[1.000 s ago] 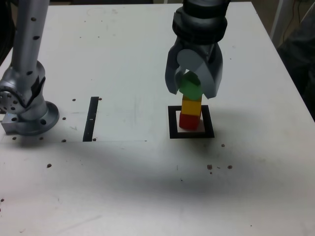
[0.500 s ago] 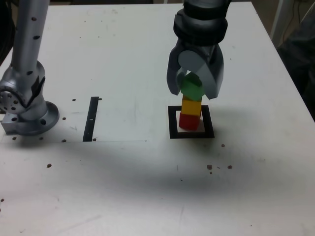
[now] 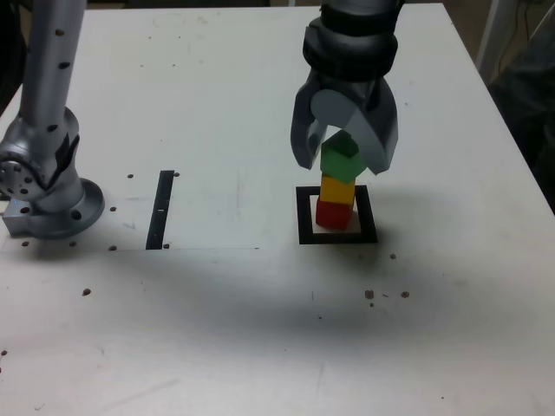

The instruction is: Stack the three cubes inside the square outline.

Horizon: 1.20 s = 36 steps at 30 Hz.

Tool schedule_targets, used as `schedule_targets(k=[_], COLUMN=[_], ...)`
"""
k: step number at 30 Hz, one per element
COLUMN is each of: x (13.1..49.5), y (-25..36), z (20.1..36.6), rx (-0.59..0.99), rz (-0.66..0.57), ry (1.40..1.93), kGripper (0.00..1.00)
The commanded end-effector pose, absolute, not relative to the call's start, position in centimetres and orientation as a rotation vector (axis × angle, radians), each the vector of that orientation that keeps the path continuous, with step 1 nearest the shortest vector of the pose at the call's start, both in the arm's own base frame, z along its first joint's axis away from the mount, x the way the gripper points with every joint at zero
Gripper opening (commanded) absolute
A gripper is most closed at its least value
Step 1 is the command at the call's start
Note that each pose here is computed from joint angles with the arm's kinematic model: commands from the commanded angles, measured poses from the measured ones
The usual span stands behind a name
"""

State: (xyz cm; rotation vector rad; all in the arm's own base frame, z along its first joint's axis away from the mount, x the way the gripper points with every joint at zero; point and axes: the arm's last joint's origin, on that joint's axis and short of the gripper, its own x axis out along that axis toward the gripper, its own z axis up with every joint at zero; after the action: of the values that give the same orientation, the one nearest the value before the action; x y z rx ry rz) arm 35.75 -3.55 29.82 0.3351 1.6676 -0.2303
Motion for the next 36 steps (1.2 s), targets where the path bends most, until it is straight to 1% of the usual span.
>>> schedule_targets(k=[1,4,7,15,22,25,32,36], x=[35.5,35.3,34.7,30.7,27.6,26.7,24.4,22.0], y=[-3.4,-3.3,-3.2,-2.7,-2.2,-2.0,-1.7,-1.4], z=[30.1,30.2,30.8,34.1,36.0,36.2,35.6,35.1], rx=[0.337,0.337,0.337,0.339,0.341,0.340,0.338,0.333], rz=[-0.227,-0.224,-0.221,-0.208,-0.184,-0.177,-0.180,-0.169], ry=[1.663,1.665,1.657,1.611,1.588,1.599,1.637,1.636], kGripper=[0.99,0.99,0.99,0.99,0.99,0.99,0.99,0.99])
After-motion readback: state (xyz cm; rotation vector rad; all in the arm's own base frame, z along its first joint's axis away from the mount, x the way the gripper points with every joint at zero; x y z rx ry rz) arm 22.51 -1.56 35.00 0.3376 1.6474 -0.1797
